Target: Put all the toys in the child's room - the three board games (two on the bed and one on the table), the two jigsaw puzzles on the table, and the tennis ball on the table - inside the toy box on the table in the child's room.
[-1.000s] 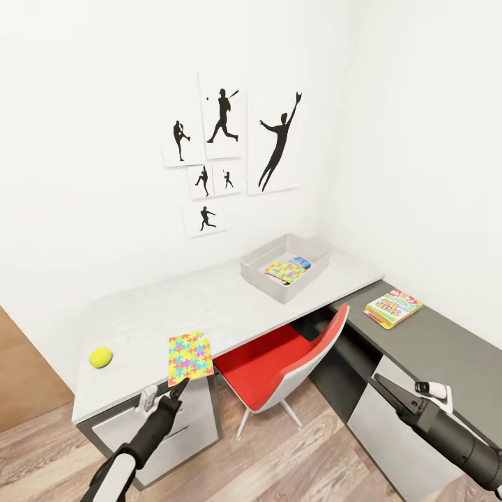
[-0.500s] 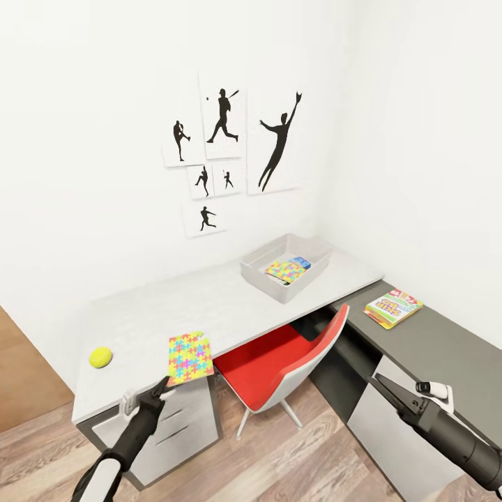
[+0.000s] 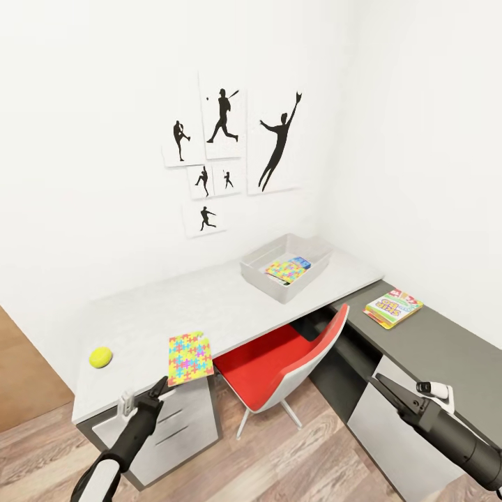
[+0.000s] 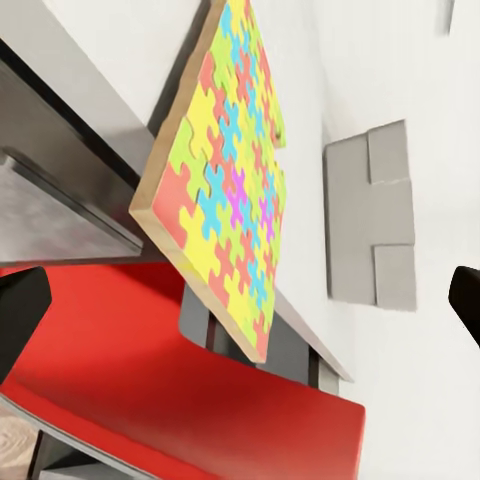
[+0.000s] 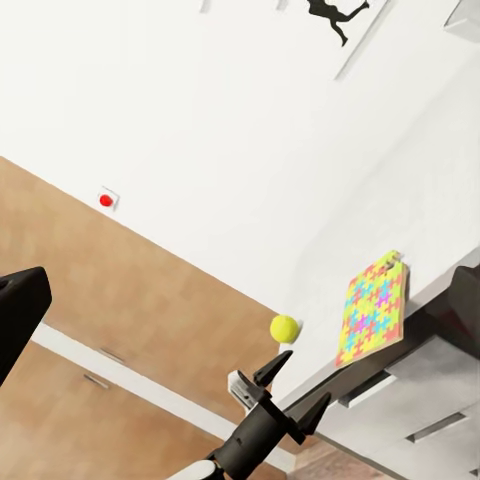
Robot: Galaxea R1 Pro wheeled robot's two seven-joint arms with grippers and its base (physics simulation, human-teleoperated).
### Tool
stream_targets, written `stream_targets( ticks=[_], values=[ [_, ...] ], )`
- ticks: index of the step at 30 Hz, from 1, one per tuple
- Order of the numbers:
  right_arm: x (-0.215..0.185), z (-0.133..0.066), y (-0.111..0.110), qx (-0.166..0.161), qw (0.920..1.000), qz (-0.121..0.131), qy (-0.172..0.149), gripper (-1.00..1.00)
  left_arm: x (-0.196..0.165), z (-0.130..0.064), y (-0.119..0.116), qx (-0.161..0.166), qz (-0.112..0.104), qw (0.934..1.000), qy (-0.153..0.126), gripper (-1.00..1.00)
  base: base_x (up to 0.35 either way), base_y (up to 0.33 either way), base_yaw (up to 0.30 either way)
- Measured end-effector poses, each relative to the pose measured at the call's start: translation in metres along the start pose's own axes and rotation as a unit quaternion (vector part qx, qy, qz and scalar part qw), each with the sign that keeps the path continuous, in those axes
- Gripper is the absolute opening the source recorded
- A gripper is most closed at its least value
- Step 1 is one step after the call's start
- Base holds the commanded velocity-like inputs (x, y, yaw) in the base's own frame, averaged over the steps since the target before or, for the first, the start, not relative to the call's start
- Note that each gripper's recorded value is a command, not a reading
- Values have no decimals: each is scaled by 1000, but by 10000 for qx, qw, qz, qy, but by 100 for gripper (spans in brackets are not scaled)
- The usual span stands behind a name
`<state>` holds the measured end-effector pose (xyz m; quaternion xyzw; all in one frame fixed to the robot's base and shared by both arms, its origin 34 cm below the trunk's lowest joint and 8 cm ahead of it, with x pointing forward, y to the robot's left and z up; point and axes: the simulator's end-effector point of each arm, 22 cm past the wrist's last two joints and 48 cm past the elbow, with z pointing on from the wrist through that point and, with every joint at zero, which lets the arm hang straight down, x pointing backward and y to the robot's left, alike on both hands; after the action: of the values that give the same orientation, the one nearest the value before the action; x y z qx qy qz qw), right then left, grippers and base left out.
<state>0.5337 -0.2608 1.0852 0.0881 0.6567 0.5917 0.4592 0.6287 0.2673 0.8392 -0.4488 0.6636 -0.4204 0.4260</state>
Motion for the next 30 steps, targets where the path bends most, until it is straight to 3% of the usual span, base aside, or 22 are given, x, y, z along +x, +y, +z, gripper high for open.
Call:
stream_targets(
  ticks=[18, 24, 30],
  values=[
    [1, 1, 0, -6, 10000, 0, 12, 100, 23, 7, -5, -4, -171, 9997, 174, 100, 0, 0, 0],
    [1, 1, 0, 7, 10000, -7, 5, 100, 44, 9, 0, -201, -416, 9971, 597, 100, 0, 0, 0],
    [-1, 1, -1, 17, 9999, -97, -37, 100, 52, 8, 2, -261, -497, 9956, 748, 100, 0, 0, 0]
  ],
)
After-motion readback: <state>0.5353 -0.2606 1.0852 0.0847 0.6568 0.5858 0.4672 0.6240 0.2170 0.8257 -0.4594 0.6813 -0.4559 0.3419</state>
